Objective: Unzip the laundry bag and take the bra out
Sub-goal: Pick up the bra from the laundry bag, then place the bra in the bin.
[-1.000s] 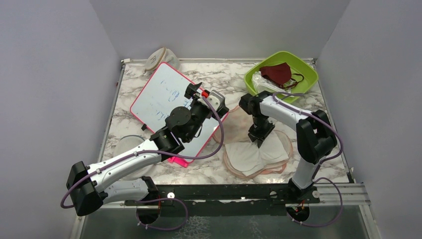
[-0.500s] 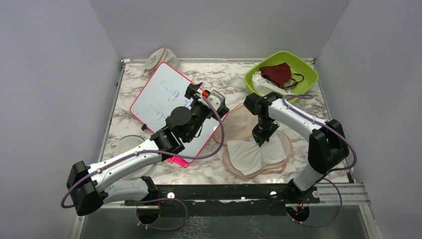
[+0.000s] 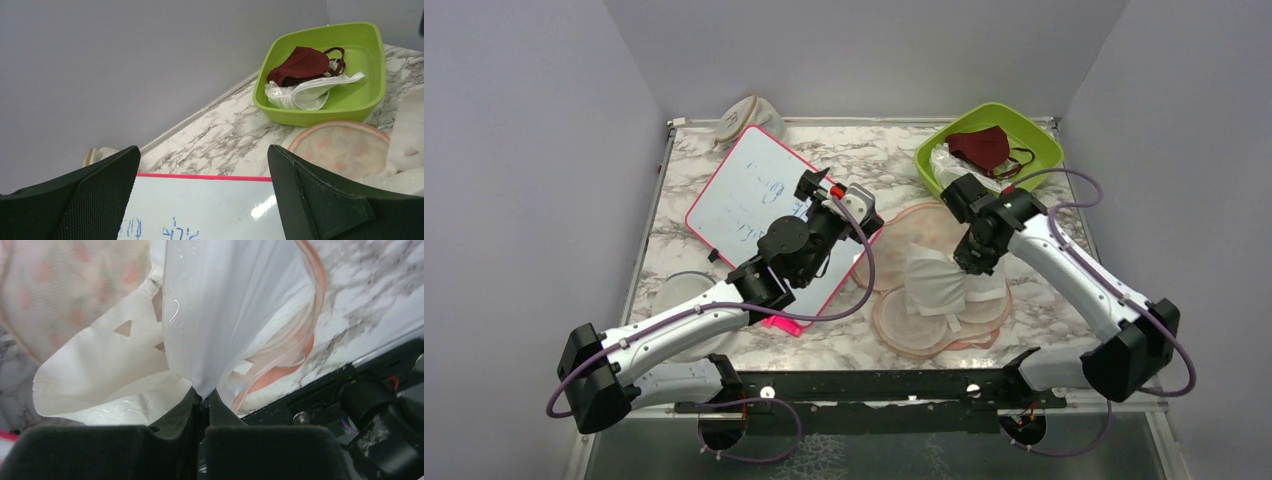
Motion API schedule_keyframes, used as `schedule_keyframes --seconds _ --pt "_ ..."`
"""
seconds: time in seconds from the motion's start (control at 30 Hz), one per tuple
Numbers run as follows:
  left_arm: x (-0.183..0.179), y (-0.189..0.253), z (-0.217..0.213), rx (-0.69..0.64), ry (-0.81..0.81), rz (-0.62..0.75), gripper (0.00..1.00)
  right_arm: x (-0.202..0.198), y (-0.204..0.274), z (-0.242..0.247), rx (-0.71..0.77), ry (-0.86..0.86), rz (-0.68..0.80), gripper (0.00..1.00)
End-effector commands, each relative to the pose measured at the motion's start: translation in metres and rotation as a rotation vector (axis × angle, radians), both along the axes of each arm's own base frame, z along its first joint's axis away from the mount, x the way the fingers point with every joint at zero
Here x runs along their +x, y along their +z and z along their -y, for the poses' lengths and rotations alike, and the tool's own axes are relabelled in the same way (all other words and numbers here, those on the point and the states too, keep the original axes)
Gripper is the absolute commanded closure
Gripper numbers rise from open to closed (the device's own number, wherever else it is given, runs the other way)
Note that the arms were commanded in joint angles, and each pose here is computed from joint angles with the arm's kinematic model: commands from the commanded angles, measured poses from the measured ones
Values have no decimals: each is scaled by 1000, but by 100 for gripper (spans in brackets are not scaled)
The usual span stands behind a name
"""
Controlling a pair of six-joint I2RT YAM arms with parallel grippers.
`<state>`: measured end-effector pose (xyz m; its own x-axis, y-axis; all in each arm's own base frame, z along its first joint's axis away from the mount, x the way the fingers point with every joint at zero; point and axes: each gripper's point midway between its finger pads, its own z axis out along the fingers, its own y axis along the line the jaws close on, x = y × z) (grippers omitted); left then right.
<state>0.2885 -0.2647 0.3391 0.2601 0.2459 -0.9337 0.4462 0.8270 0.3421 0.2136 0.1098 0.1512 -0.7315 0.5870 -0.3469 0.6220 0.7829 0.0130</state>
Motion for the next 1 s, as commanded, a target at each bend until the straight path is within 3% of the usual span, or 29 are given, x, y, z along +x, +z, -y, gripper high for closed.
schedule_keyframes --seconds 0.0,0.13,0.3,0.6,0.97 --pt "-1 9 -4 -30 18 24 6 33 58 9 -44 197 282 99" --pt "-4 12 -6 -40 13 29 6 52 123 2 -20 403 579 99" --pt "-3 13 -7 -40 17 33 6 62 188 10 -80 458 822 99" --pt "-9 22 -9 -60 8 46 6 136 210 20 -395 415 811 99" --pt "-4 14 -8 -27 30 47 6 223 173 76 -421 308 737 99"
